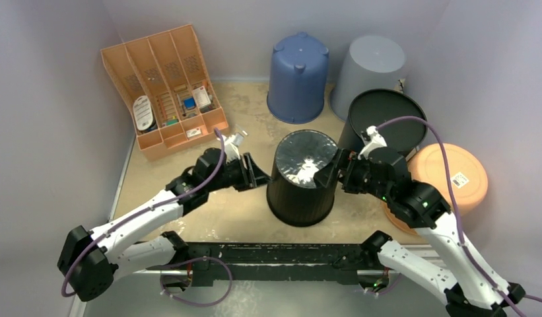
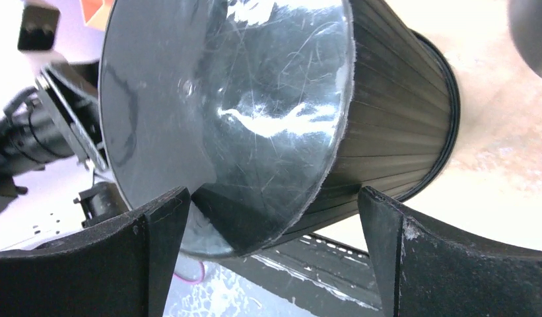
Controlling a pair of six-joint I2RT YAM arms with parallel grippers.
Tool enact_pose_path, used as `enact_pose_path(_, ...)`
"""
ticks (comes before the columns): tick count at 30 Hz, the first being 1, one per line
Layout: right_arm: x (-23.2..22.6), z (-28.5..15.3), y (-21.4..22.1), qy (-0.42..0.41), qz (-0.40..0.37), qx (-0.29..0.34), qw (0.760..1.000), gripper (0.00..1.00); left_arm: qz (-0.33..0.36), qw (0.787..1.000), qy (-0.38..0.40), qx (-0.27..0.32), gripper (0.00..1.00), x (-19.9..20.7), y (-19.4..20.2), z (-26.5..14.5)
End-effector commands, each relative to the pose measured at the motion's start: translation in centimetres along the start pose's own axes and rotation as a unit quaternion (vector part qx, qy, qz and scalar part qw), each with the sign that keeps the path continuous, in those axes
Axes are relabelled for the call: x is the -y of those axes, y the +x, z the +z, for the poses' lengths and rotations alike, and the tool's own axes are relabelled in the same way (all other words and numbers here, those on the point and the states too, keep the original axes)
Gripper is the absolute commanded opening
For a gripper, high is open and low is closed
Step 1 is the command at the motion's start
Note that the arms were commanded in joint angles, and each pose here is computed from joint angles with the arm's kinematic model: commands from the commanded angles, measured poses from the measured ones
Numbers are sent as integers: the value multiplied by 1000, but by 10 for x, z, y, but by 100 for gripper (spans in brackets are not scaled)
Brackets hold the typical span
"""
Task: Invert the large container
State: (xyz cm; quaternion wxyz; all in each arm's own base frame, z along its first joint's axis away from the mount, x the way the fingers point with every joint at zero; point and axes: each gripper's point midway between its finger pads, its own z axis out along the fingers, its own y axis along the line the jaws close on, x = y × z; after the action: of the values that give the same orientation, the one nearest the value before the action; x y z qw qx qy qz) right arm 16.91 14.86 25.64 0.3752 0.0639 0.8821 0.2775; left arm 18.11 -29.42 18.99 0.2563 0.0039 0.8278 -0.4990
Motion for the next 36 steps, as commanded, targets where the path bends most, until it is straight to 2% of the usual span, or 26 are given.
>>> enact_pose_path(1, -38, 20, -9, -80, -30, -1, 996, 100, 60, 990, -89, 88, 42, -6, -57, -31)
enact_pose_path(3, -46, 30, -13, -94, -30, 6, 995, 100, 87, 980, -139, 112, 42, -7, -72, -54)
enact_pose_path(5, -55, 41, -23, -108, -27, 27, 993, 99, 102, 962, -192, 166, 42, -8, -96, -81)
enact_pose_path(7, -72, 53, -35, -138, -16, 46, 989, 98, 88, 921, -289, 247, 42, -26, -124, -122)
enact_pose_path(8, -74, 67, -33, -142, -12, 44, 989, 98, 69, 887, -344, 299, 42, -37, -138, -149)
enact_pose_path(9, -80, 77, -36, -150, -12, 46, 987, 98, 57, 845, -397, 353, 42, -46, -151, -180)
enact_pose_path(10, -84, 89, -40, -150, -17, 49, 987, 98, 50, 822, -420, 382, 42, -47, -156, -200)
enact_pose_path(12, -96, 107, -52, -156, -35, 57, 986, 97, 51, 794, -437, 419, 42, -41, -165, -228)
enact_pose_path(15, -113, 121, -76, -158, -46, 82, 983, 97, 56, 759, -467, 450, 55, -31, -177, -256)
enact_pose_path(16, -121, 123, -82, -165, -51, 84, 981, 97, 60, 753, -476, 450, 58, -27, -181, -259)
enact_pose_path(18, -131, 116, -111, -153, -81, 123, 977, 100, 87, 760, -482, 426, 63, -16, -190, -252)
enact_pose_path(21, -125, 105, -159, -75, -116, 187, 973, 100, 112, 760, -514, 381, 66, -8, -201, -236)
enact_pose_path(24, -113, 89, -207, 13, -130, 247, 960, 100, 111, 766, -491, 400, 66, 9, -215, -234)
enact_pose_path(28, -110, 66, -261, 83, -170, 298, 936, 100, 122, 821, -348, 436, 64, 69, -235, -224)
enact_pose_path(31, -107, 50, -294, 106, -189, 323, 921, 100, 119, 811, -363, 443, 64, 80, -248, -228)
enact_pose_path(33, -101, 40, -313, 107, -181, 334, 919, 100, 108, 795, -377, 463, 64, 87, -258, -238)
enact_pose_path(36, -94, 17, -333, 103, -155, 360, 914, 100, 105, 782, -370, 490, 64, 89, -262, -248)
